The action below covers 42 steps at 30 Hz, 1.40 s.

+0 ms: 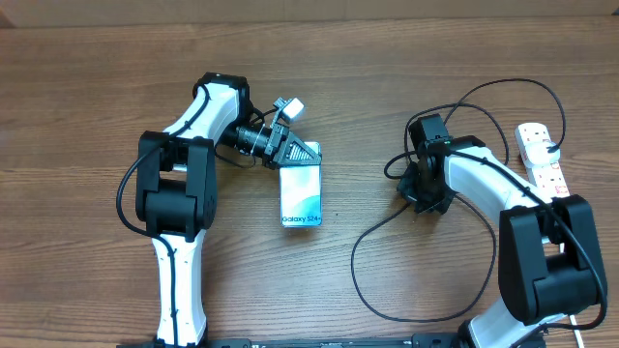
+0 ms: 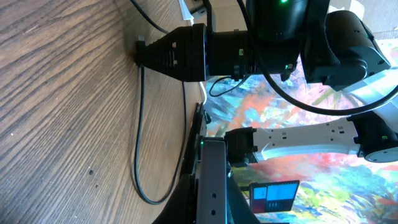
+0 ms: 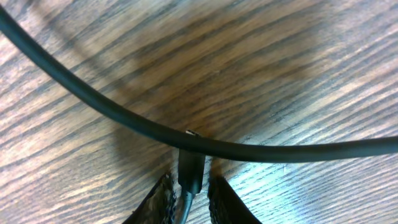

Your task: Plug charger to phone and switch on socket

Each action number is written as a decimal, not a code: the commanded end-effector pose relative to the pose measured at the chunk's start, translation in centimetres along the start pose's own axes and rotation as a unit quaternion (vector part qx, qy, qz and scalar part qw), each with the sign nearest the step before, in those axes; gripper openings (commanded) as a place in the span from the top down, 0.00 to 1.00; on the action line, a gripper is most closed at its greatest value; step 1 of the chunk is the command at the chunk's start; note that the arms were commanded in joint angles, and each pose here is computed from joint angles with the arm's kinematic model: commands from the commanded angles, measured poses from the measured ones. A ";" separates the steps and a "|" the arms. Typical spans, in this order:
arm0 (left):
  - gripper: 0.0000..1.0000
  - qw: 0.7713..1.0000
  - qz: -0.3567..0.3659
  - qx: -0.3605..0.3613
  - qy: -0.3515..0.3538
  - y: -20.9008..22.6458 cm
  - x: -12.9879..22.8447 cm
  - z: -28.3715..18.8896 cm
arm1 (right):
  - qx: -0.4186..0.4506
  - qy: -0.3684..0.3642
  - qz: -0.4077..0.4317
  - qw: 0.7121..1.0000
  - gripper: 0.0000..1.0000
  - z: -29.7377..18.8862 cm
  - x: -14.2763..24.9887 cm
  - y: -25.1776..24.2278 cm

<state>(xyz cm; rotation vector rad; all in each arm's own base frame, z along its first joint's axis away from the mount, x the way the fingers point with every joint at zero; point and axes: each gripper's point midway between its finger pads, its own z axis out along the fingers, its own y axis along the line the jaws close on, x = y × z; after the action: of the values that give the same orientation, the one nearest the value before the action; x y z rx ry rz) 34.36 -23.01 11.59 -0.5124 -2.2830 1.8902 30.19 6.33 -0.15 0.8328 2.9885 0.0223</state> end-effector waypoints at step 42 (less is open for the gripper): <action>0.96 0.988 -0.040 0.097 -0.112 -8.8 -3.0 -3.8 | -0.579 0.143 -0.424 0.682 0.96 -18.3 14.2 9.5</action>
<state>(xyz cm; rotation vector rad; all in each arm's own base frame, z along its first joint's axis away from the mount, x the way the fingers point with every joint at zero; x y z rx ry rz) 36.78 -21.66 18.23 -0.2464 -2.2131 2.1594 22.12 20.70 15.45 -0.6824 2.5231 1.7161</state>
